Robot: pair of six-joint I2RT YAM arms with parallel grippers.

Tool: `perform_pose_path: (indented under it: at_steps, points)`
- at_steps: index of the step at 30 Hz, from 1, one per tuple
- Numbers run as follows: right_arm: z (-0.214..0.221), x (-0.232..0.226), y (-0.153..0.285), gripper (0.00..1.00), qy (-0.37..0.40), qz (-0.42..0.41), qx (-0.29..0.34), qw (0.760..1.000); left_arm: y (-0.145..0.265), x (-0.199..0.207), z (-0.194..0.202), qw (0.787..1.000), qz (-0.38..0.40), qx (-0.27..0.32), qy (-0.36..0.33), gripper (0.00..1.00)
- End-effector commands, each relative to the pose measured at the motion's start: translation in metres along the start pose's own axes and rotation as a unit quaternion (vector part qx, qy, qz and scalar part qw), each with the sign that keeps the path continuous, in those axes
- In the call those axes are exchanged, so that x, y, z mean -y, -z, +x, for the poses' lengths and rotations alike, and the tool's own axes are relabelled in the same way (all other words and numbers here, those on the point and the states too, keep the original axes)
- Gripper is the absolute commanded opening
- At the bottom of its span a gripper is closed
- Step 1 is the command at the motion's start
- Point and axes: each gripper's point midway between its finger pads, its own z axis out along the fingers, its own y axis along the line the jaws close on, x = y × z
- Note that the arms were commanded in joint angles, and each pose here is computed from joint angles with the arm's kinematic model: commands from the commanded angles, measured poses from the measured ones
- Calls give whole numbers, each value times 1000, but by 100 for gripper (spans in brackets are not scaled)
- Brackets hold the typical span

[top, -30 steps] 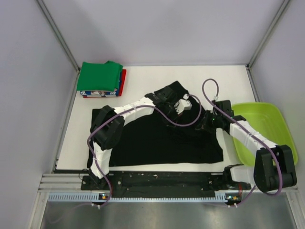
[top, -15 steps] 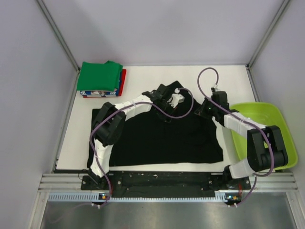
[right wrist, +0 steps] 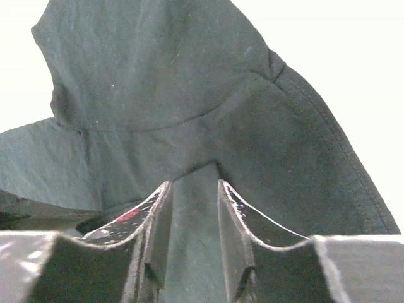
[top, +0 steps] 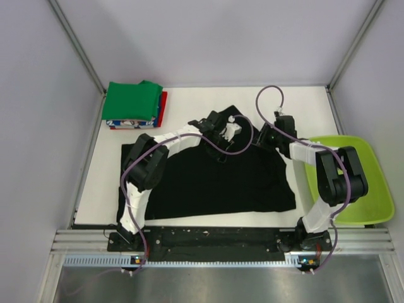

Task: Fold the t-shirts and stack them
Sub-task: Fold the flattened tshirt in 1/3 of the way, then grap the side of the flattened tshirt furthest away from the robot with both arms

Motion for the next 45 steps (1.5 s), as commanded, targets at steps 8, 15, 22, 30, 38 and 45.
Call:
perform_pose_path:
  at_steps: [8, 15, 22, 30, 38, 45]
  points:
    - [-63, 17, 89, 57, 70, 205, 91, 972, 84, -36, -48, 992, -93, 71, -56, 59]
    - [-6, 29, 146, 54, 71, 229, 46, 970, 155, -42, 0, 980, -147, 25, -128, 61]
    - [110, 36, 144, 0, -47, 152, -57, 986, 196, -29, 136, 977, -141, -86, -132, 53]
    - [149, 79, 145, 0, -115, 227, -66, 965, 198, -38, 265, 961, -184, -185, -91, 50]
    - [172, 119, 174, 0, -145, 340, -78, 926, 178, -57, 320, 940, -225, -252, -49, 49]
    - [186, 126, 216, 0, -227, 400, -118, 880, 191, -55, 335, 927, -229, -294, -40, 50]
